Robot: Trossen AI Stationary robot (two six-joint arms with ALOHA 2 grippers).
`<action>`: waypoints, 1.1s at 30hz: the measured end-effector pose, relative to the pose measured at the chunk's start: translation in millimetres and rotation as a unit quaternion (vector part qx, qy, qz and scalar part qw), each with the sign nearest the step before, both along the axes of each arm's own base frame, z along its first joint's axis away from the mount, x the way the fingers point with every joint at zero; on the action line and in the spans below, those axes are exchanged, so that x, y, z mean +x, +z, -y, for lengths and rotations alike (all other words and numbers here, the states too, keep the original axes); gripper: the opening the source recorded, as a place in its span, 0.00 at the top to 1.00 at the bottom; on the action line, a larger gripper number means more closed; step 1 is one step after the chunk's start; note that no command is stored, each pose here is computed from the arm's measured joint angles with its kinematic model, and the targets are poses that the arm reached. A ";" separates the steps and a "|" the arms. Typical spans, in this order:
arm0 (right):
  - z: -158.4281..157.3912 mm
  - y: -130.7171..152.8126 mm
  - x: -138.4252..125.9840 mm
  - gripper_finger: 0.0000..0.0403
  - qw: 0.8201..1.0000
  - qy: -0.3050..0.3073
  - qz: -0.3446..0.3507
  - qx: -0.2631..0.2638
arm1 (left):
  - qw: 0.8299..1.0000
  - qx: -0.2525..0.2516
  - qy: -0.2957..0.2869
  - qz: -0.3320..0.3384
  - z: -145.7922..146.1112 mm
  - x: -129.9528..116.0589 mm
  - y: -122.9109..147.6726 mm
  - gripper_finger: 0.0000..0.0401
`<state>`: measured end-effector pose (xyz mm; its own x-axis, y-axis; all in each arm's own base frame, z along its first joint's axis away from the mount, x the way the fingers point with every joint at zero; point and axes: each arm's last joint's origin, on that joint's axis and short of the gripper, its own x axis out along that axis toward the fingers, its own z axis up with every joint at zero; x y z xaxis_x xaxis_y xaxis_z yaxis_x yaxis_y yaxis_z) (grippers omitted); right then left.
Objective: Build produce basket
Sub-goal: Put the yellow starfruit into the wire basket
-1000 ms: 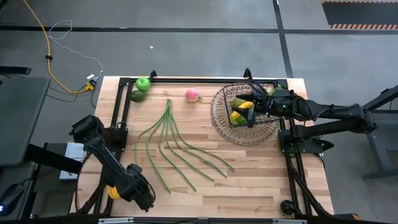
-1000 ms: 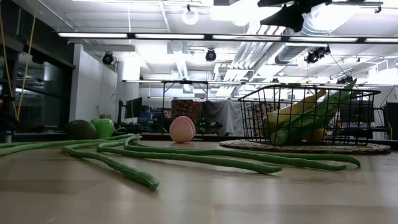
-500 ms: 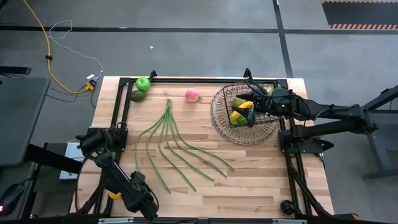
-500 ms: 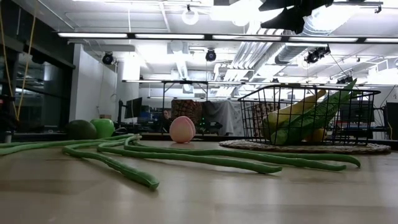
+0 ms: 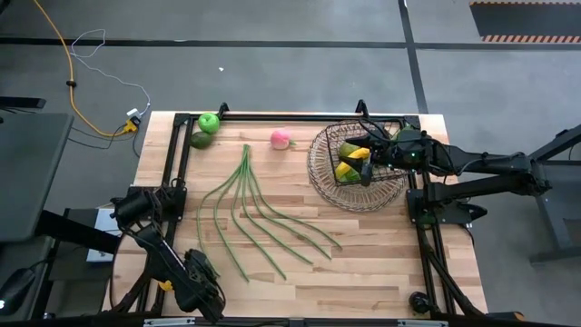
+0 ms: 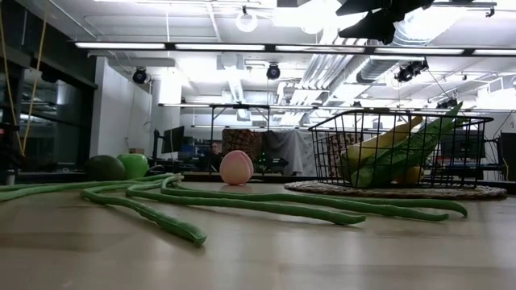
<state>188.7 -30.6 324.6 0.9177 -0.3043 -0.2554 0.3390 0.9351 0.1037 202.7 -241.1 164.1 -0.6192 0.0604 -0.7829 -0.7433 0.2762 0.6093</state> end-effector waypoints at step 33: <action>0.0 -0.1 0.0 0.30 1.000 0.001 -0.002 -0.005 | 0.999 0.023 -0.028 0.016 5.3 -5.3 -5.6 0.65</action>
<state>188.7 -30.6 324.6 0.9174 -0.3047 -0.2561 0.3369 0.9370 0.0923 197.4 -246.4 158.5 -0.5881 0.1316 -0.7980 -0.7470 0.2900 0.5983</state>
